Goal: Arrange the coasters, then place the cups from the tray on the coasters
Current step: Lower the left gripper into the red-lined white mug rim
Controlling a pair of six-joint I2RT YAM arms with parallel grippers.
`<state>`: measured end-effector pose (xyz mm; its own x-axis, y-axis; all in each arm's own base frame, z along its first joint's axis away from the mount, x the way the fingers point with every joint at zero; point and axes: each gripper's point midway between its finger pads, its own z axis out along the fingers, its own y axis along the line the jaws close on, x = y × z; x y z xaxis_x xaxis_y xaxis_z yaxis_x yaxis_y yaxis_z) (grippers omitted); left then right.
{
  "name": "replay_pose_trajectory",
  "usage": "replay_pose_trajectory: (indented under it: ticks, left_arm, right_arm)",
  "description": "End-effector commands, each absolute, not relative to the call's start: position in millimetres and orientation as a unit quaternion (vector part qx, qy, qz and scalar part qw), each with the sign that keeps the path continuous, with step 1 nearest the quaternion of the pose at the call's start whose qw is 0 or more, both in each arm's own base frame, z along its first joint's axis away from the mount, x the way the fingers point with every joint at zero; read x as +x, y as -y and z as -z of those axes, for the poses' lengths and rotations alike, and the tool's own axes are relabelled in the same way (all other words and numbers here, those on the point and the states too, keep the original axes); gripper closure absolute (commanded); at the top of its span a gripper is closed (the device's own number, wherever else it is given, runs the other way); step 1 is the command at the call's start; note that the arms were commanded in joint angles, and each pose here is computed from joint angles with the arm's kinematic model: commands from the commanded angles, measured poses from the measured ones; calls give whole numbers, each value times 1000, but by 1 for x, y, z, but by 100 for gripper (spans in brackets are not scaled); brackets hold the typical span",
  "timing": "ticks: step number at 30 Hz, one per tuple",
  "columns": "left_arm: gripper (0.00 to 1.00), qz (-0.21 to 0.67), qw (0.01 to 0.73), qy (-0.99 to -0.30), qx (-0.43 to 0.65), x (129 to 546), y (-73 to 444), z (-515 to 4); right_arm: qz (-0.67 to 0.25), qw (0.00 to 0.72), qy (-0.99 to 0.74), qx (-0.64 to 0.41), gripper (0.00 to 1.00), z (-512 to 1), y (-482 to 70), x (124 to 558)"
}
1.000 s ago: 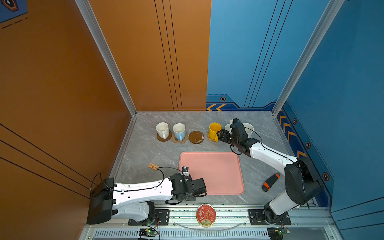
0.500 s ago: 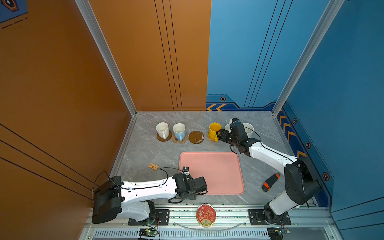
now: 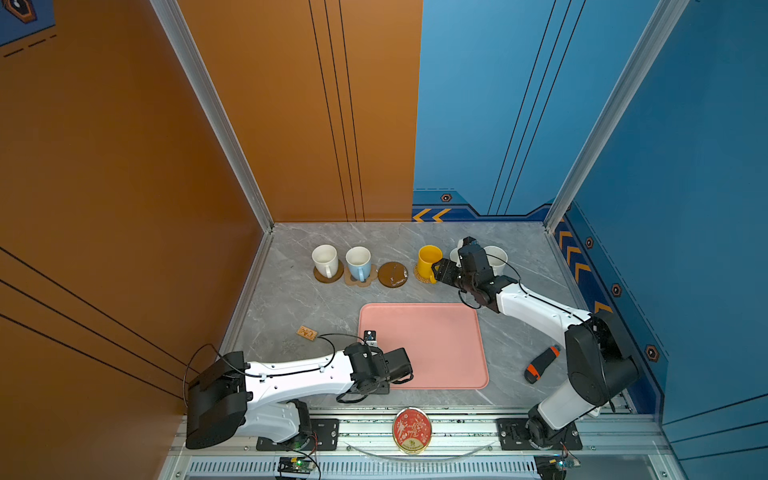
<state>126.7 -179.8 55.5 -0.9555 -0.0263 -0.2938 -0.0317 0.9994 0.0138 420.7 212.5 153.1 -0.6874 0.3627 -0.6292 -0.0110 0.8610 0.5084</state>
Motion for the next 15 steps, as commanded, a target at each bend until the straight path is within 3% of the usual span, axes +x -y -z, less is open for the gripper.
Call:
replay_pose_trajectory:
  ticks: [1, 15]
  left_arm:
    - [38, -26, 140, -990, -9, 125, 172, -47]
    - [53, -30, 130, -991, 1, 125, 175, -38]
  right_arm:
    - [-253, 384, -883, 94, 30, -162, -219, 423]
    - [-253, 383, -883, 94, 30, -161, -219, 423]
